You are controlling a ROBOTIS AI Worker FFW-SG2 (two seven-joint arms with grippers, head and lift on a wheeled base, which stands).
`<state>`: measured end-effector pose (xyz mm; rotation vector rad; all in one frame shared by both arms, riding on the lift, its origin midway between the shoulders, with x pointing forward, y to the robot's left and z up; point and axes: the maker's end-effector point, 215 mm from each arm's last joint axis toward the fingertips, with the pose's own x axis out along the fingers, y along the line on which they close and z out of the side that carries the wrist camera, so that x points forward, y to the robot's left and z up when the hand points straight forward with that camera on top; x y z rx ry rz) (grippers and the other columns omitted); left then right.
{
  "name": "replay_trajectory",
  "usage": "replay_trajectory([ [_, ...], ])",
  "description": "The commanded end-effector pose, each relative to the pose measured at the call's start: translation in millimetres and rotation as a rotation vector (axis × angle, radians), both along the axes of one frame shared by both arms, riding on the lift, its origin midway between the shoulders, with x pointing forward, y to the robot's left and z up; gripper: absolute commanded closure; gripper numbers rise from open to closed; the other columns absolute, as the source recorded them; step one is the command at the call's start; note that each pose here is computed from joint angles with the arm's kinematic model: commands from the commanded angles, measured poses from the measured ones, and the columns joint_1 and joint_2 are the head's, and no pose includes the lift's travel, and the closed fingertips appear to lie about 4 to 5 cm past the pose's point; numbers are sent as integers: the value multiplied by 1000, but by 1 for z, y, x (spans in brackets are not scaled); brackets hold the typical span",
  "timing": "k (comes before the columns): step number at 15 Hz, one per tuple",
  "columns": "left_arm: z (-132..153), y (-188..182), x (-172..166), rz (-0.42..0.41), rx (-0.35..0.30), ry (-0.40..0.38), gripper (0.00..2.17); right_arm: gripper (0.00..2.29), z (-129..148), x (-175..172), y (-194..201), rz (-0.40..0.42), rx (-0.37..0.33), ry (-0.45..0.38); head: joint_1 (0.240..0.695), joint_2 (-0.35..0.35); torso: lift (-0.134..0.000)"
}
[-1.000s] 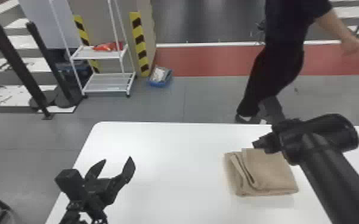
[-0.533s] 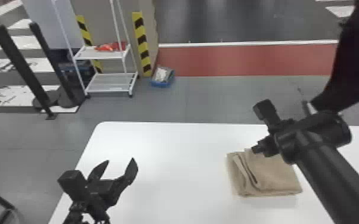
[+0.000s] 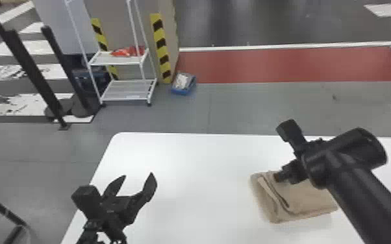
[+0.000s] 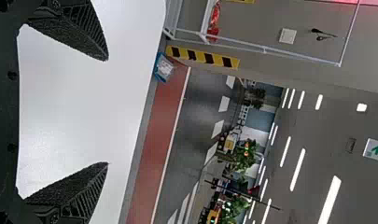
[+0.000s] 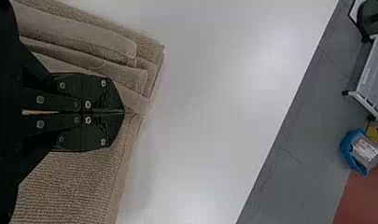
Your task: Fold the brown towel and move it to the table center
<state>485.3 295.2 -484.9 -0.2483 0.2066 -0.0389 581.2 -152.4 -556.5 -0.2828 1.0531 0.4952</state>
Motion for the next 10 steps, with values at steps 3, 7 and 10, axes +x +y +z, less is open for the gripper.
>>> replay_trajectory([
  [3, -2, 6, -2, 10, 4, 4, 76, 1926, -2, -25, 29, 51, 53, 27, 695, 165, 0],
  [7, -1, 8, 0, 11, 5, 2, 76, 1926, 2, -77, 71, 118, 130, 98, 695, 205, 0],
  [10, 0, 7, 1, 10, 3, 1, 76, 1926, 16, -108, 96, 165, 191, 118, 695, 253, 0],
])
